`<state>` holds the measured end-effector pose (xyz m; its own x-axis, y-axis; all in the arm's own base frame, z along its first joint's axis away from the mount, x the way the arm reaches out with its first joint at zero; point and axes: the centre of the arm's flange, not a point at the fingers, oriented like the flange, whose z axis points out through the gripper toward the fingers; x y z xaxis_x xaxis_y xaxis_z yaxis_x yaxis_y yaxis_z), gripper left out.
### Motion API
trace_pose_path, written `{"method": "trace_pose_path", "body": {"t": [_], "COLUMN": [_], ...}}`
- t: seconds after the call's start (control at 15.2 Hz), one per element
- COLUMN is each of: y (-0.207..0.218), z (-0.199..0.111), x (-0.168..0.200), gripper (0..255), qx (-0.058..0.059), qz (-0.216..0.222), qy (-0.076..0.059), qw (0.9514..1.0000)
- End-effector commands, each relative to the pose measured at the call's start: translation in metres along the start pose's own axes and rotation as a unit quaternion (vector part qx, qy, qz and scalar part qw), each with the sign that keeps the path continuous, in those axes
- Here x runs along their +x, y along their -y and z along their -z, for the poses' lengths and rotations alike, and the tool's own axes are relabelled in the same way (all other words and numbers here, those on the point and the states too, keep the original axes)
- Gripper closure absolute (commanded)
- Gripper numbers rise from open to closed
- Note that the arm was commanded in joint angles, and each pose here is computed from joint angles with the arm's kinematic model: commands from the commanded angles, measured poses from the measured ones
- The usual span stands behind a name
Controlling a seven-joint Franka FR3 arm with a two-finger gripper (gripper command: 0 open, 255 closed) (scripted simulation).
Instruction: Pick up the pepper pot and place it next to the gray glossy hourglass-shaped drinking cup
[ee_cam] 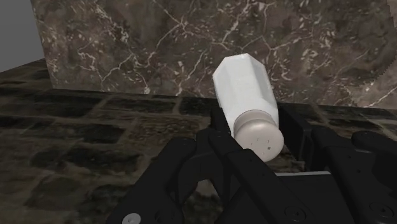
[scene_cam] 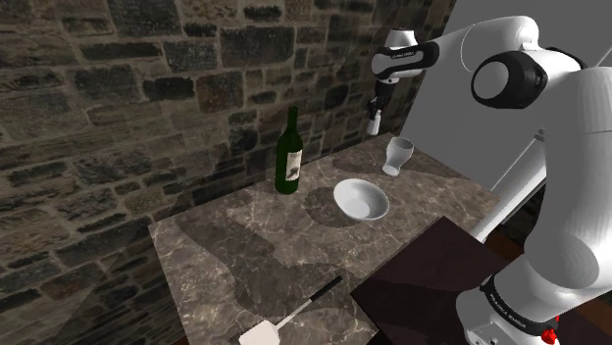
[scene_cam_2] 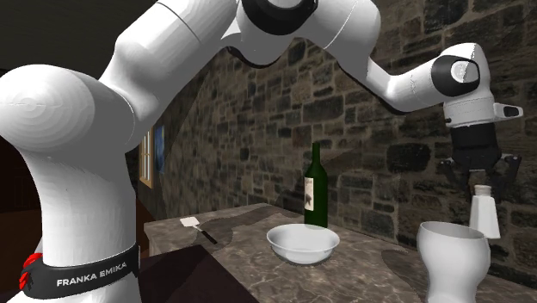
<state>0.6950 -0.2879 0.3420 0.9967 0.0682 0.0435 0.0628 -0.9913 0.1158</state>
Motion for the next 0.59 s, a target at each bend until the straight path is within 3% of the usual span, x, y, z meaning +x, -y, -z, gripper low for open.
{"method": "trace_pose_path", "body": {"t": [0.0, 0.53], "y": [0.001, 0.006], "z": [-0.010, -0.052], "x": [0.000, -0.002], "gripper": [255, 255], "qx": [0.000, 0.000], "qz": [0.000, 0.000], "qy": [0.000, 0.000], "qw": [1.0000, 1.0000]}}
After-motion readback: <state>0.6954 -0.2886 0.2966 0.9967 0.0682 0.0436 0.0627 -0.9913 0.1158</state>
